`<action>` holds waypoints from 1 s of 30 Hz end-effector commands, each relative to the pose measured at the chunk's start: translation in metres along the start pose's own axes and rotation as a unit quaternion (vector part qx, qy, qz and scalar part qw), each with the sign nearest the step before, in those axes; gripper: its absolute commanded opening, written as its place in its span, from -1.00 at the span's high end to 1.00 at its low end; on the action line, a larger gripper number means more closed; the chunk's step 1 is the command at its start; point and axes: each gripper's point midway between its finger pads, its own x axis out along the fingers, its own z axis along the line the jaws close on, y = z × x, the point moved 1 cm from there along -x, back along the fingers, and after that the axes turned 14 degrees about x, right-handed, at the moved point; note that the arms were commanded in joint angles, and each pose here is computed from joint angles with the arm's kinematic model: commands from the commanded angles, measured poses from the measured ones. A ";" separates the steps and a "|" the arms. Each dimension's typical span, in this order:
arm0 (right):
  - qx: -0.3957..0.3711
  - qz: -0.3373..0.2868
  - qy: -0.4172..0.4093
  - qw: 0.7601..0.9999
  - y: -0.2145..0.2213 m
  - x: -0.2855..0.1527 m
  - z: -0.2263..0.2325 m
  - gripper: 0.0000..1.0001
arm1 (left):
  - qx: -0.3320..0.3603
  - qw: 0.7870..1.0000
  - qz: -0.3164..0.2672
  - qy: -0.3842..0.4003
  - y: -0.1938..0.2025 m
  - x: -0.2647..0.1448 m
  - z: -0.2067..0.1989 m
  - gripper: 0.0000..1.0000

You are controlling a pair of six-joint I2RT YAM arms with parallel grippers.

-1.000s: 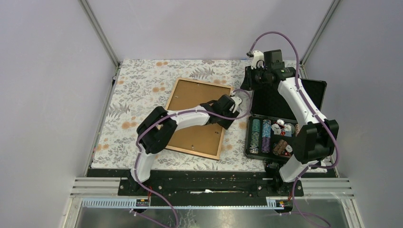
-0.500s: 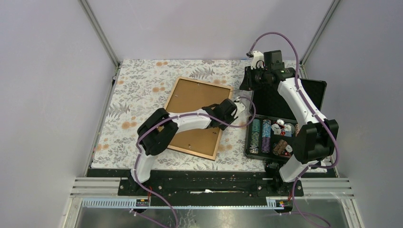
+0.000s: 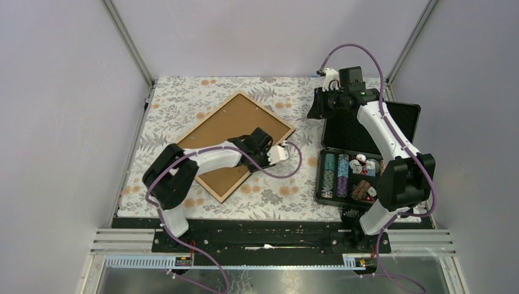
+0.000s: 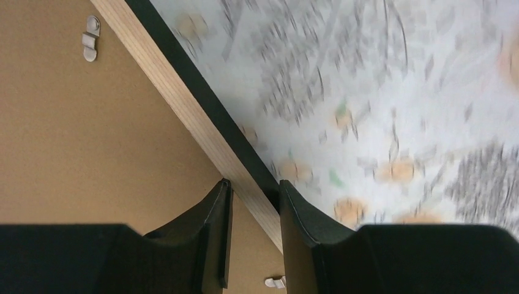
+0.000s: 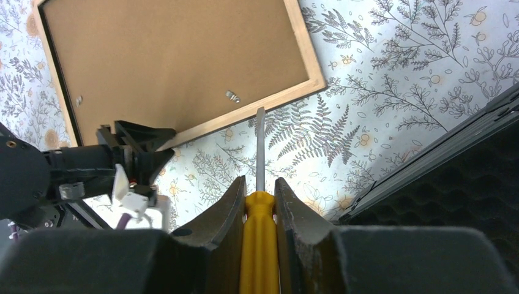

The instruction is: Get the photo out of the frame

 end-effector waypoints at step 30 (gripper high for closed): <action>-0.093 0.064 0.022 0.993 0.060 0.037 0.017 1.00 | 0.017 0.976 -0.198 0.088 0.000 -0.134 -0.057 -0.21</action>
